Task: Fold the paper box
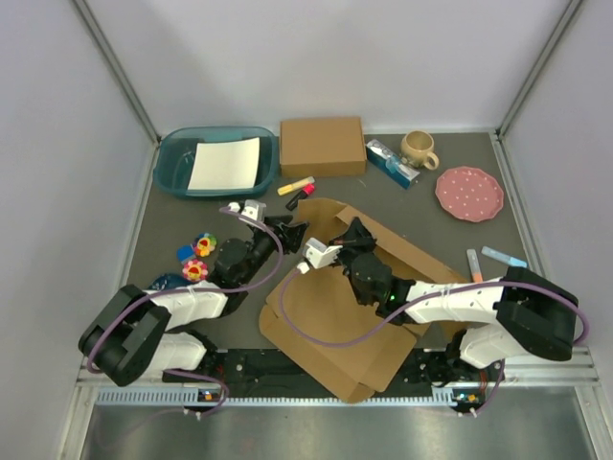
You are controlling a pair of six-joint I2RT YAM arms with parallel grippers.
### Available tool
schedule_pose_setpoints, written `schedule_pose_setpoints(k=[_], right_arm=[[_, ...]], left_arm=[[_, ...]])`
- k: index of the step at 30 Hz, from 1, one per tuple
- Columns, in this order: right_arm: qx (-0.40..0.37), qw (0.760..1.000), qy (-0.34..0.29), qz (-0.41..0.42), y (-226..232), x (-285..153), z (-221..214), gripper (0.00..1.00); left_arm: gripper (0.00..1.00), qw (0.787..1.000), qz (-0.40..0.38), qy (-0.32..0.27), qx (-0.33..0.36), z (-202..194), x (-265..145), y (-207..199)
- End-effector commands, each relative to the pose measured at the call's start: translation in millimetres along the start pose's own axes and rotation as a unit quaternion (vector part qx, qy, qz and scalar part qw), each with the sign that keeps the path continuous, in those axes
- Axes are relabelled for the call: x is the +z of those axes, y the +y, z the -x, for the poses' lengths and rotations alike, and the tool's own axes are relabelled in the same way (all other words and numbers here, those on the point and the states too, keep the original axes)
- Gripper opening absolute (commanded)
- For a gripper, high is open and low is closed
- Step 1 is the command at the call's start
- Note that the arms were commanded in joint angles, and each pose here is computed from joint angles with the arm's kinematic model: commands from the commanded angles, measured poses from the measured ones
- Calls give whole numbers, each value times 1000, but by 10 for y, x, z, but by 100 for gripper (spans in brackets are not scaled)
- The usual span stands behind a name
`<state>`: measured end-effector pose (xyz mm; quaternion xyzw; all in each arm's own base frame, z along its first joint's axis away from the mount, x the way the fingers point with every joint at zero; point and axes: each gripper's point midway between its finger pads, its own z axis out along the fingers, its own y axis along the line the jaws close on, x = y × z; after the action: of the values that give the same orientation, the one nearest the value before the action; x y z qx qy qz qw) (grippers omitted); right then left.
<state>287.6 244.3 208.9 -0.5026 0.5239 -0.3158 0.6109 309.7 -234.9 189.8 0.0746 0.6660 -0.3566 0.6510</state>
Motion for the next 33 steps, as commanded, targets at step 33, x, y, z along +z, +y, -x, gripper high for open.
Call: schedule_pose_setpoints(k=[33], right_arm=[[30, 999, 8, 25, 285, 73, -36, 0]], left_arm=[[61, 996, 3, -72, -49, 192, -62, 28]])
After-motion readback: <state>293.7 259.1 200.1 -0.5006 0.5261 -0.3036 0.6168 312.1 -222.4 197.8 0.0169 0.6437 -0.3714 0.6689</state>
